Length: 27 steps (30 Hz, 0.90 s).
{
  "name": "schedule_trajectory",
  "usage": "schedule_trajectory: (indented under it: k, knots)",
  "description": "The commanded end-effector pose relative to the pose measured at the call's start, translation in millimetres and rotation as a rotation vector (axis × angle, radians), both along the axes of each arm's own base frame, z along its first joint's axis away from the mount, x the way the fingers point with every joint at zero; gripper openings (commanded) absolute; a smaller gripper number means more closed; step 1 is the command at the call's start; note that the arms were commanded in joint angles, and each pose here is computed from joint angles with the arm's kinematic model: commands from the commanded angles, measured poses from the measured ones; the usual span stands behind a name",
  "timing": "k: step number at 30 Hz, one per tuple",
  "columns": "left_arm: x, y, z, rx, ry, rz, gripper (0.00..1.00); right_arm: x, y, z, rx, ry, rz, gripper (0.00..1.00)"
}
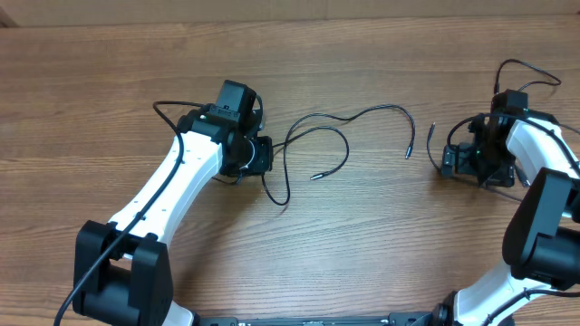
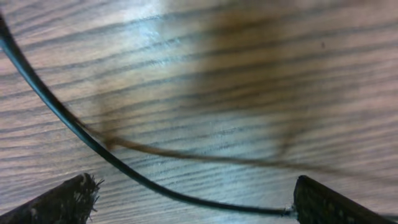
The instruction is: Untangle cables
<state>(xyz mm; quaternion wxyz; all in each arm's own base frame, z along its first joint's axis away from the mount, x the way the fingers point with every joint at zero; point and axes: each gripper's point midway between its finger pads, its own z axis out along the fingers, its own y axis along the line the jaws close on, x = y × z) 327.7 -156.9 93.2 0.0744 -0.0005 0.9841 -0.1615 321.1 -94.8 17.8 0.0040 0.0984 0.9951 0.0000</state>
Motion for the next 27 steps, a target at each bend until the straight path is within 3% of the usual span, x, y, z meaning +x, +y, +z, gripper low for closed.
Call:
schedule_trajectory:
  k: [1,5,21,25,26,27]
  knots:
    - [0,0,-1,0.005,-0.007,-0.023,0.12,-2,1,2,-0.004,0.000,0.153,1.00]
    - [0,0,-1,0.005,-0.007,-0.023,0.12,-8,3,2,0.005,0.025,0.237,1.00]
    - [-2,-1,-2,0.002,-0.001,-0.024,0.12,-15,4,-19,-0.003,0.016,0.240,0.96]
    - [-1,-1,-2,0.002,-0.002,-0.024,0.13,-13,3,-20,-0.007,0.005,0.239,0.83]
    - [-1,-1,-2,0.002,-0.002,-0.024,0.13,-12,3,-20,-0.009,0.001,0.238,0.75]
    - [-1,-1,-2,0.002,-0.001,-0.023,0.12,-9,2,-20,-0.013,-0.009,0.231,0.59]
